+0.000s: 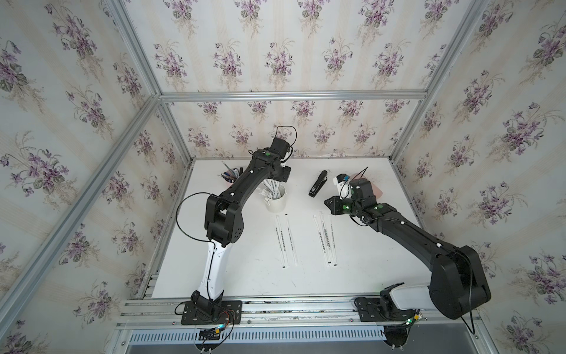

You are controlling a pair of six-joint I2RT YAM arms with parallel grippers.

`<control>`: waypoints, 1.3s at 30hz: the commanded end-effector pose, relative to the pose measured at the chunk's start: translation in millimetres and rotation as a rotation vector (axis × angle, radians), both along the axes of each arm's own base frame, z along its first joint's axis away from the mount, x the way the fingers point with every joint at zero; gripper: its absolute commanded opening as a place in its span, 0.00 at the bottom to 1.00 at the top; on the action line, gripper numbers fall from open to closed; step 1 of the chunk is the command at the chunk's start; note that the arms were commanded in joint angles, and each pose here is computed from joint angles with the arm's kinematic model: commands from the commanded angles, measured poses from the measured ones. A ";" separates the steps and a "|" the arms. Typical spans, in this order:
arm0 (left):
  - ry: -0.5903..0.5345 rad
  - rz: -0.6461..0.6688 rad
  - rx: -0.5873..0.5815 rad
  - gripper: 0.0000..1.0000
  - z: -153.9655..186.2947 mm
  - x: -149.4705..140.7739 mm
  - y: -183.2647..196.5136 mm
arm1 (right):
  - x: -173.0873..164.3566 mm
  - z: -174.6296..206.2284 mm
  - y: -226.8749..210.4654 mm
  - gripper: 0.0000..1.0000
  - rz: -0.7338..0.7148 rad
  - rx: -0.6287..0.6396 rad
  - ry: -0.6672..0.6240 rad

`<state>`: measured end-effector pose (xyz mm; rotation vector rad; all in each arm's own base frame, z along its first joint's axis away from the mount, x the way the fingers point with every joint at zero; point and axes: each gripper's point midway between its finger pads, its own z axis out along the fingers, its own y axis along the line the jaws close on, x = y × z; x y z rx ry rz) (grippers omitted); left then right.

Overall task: Take the straws out of the storage container
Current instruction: Pick up the straw from the container, then place the straw at the center of the board.

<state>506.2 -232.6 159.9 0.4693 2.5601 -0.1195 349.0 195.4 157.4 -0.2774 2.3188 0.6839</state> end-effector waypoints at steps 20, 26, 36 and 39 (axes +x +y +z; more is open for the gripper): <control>-0.221 -0.044 -0.236 0.03 131.5 -20.7 -13.8 | -0.9 24.8 -1.0 0.16 -0.007 0.020 -0.041; -0.377 -0.107 -0.306 0.00 203.2 -42.0 -16.8 | -3.0 37.6 -1.7 0.15 -0.021 0.046 -0.056; -0.239 -0.170 -0.503 0.00 246.0 -147.9 -24.8 | -10.9 61.5 -3.6 0.15 -0.034 0.075 -0.098; -0.062 -0.130 -0.560 0.00 211.5 -180.7 -23.1 | -13.9 53.1 -4.2 0.15 -0.034 0.070 -0.082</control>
